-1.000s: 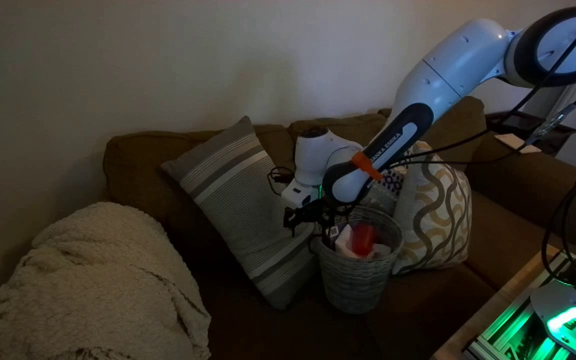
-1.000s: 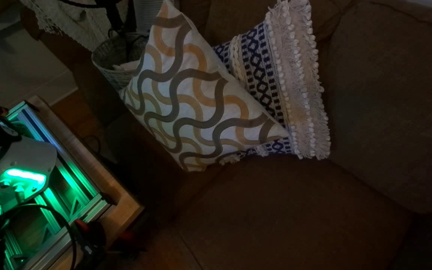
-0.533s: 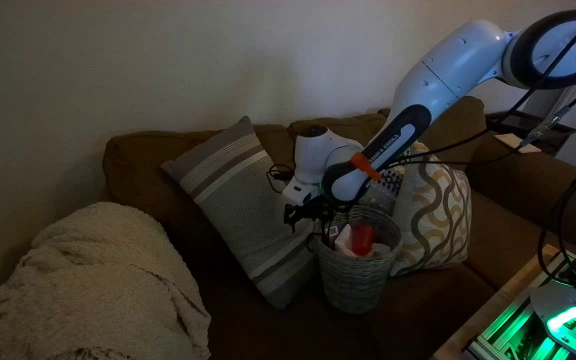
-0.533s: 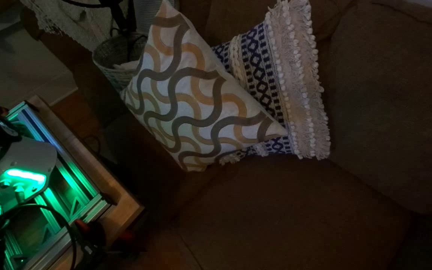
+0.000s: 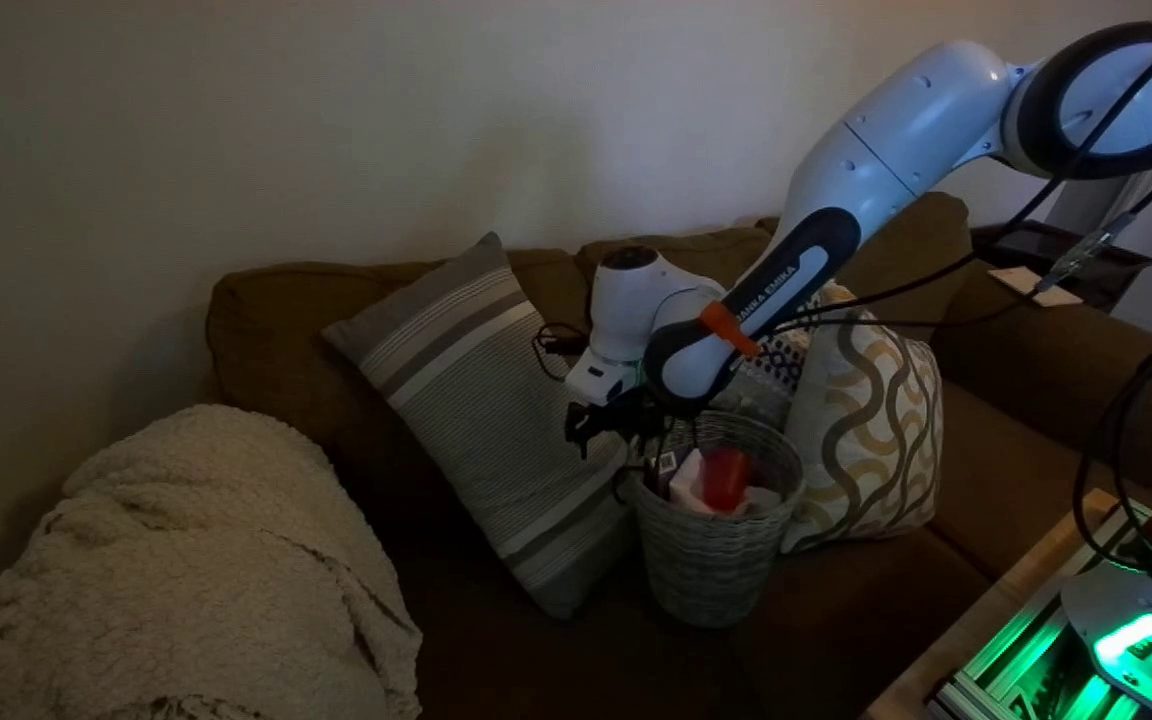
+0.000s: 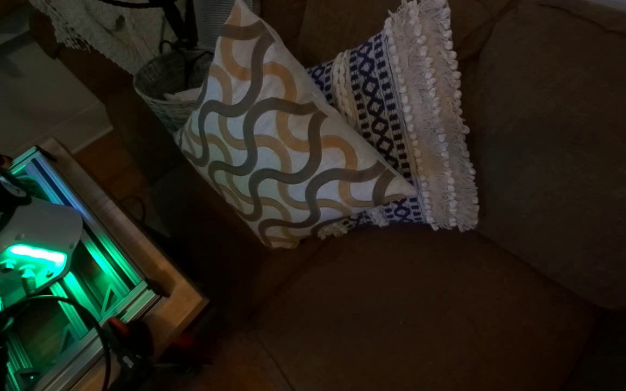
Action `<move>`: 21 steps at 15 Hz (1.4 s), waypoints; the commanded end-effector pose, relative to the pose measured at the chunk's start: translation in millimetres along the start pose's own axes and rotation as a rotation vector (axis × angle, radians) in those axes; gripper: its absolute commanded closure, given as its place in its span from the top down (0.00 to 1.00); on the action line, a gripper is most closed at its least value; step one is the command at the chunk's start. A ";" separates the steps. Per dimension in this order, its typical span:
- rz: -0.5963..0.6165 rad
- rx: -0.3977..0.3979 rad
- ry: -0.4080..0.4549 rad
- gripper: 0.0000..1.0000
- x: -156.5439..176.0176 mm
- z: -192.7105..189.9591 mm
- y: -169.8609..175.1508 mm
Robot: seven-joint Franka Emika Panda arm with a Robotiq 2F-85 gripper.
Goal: Move the basket to the left
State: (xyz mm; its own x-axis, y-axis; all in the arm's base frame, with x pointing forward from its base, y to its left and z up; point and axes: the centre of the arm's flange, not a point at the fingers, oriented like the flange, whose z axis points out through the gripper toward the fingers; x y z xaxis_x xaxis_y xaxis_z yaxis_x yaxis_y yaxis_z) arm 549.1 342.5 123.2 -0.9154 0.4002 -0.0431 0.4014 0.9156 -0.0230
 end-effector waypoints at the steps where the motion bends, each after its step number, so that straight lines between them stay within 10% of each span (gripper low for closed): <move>1: -0.010 0.031 0.008 1.00 10.5 28.1 -2.7; 4: -0.003 0.041 0.004 1.00 14.5 42.7 -4.1; 6: -0.008 0.037 0.003 0.74 21.0 55.7 -4.6; 17: -0.356 0.202 0.136 0.00 52.0 16.3 -9.1; 21: -0.371 0.228 0.134 0.04 56.7 6.3 -12.5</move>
State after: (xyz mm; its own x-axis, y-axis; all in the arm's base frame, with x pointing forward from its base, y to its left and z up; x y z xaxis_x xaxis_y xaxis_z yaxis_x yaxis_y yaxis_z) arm 501.5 359.3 98.4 -0.9870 0.0939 0.1303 0.0649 0.9754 -0.2109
